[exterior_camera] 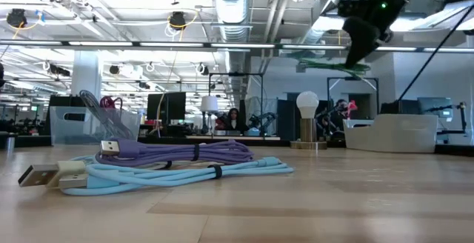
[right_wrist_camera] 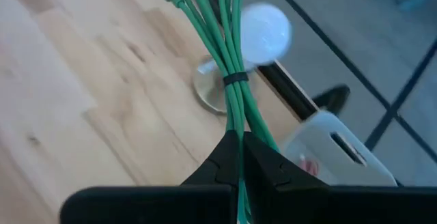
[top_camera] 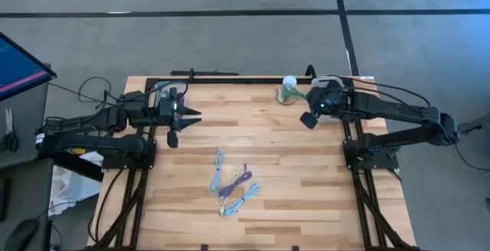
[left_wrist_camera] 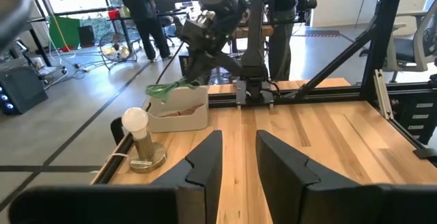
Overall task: Pick & Place USB Port
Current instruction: Put the green charger cable into the gray bin
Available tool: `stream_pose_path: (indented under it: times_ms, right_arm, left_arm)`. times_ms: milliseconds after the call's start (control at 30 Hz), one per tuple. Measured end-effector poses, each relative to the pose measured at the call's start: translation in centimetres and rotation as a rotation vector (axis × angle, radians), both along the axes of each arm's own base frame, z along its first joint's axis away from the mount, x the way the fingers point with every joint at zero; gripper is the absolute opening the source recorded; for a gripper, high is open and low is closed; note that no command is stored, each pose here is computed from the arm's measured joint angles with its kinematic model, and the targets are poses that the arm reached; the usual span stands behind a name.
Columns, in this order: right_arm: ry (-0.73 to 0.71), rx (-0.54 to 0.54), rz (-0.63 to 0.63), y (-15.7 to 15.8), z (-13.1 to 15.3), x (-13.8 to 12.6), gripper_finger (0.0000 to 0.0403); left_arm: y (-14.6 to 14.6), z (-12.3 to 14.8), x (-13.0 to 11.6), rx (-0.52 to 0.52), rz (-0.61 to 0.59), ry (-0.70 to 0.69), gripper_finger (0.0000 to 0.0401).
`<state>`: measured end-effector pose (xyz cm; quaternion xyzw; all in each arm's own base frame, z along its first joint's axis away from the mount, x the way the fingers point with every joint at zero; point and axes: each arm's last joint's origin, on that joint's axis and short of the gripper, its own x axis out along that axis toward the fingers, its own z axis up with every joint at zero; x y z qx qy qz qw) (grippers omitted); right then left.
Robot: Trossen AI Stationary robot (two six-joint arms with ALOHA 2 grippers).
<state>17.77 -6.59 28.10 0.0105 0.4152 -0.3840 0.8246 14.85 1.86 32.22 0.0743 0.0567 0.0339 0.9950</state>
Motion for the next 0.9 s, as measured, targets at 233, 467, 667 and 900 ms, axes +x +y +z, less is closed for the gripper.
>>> stream_pose_path:
  times_ms: [233, 467, 667, 900]
  right_arm:
    - [-0.004, 0.019, -0.143, -1.5, -1.5, -2.2, 0.0000]
    - [0.027, 0.043, -0.251, -2.7, -3.0, -3.3, 0.0000]
    - [0.049, 0.055, -0.296, -3.3, -3.4, -3.9, 0.0000]
    - [0.061, 0.073, -0.368, -3.9, -3.6, -4.7, 0.0000]
  left_arm:
    - [0.0, 0.0, 0.0, 0.000, 0.000, 0.000, 0.0090]
    - [0.0, 0.0, 0.0, 0.000, 0.000, 0.000, 0.0090]
    - [0.0, 0.0, 0.0, 0.000, 0.000, 0.000, 0.0090]
    - [0.0, 0.0, 0.0, 0.000, 0.000, 0.000, 0.0090]
